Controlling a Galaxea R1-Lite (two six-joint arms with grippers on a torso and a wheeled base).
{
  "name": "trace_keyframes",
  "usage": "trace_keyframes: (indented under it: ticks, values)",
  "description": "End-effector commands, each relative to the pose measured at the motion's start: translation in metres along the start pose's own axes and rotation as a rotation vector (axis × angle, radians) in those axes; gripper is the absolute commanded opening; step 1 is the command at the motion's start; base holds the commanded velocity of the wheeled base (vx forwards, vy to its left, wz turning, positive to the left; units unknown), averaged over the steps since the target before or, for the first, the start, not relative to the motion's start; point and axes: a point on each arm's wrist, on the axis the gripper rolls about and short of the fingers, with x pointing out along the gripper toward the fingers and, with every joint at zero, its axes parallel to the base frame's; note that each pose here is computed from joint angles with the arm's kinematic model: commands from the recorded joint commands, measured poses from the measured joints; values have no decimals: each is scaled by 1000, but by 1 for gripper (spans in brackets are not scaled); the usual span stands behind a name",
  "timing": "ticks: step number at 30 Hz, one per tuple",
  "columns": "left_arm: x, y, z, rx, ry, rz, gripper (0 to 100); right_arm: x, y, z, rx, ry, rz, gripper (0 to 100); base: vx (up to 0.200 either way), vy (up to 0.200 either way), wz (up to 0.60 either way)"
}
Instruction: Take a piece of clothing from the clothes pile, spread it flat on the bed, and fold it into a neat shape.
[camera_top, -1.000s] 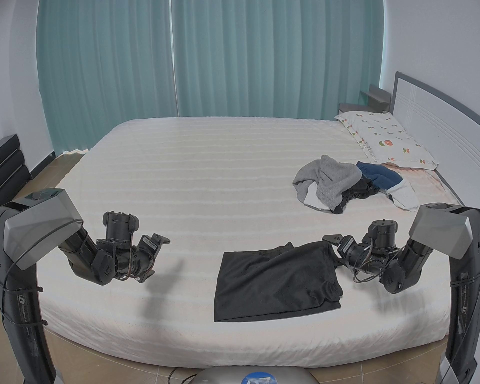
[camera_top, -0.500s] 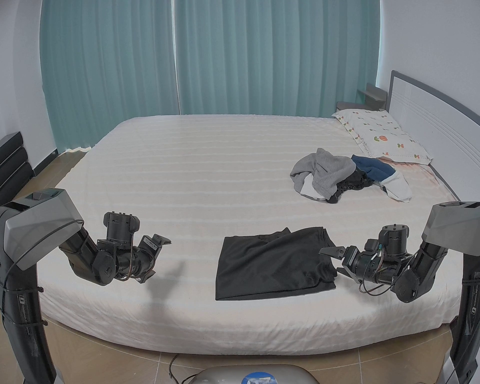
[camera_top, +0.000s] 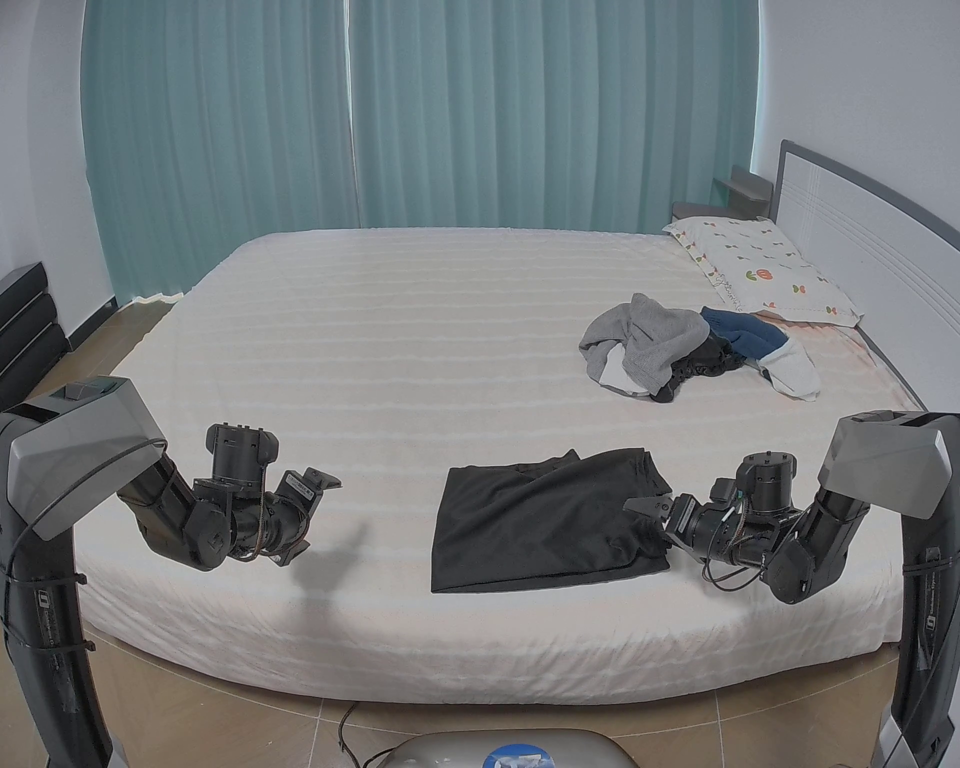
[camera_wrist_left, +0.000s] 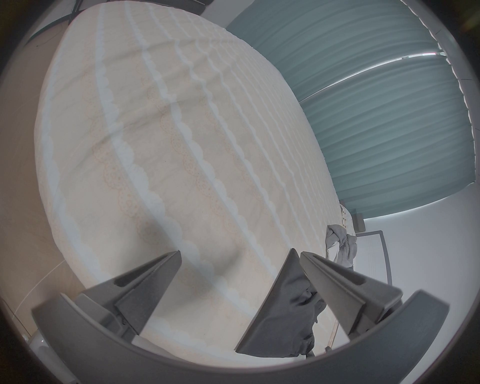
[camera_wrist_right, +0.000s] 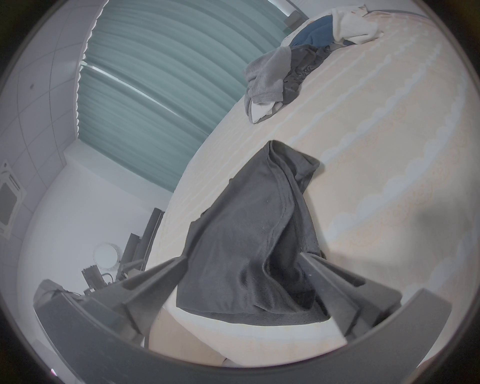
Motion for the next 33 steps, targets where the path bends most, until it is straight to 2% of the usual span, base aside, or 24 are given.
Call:
trace_keyframes:
  ticks: [1, 11, 18, 33]
  values:
    - [0, 1, 0, -1, 0, 1, 100, 7, -9, -12, -16, 34, -19, 0, 0, 0, 0]
    - [0, 1, 0, -1, 0, 1, 100, -17, -10, -14, -50, 35, -65, 0, 0, 0, 0]
    - [0, 0, 0, -1, -1, 0, 100, -33, -20, -15, -73, 52, -90, 0, 0, 0, 0]
    - [0, 0, 0, -1, -1, 0, 100, -44, -33, -11, -73, 84, -73, 0, 0, 0, 0]
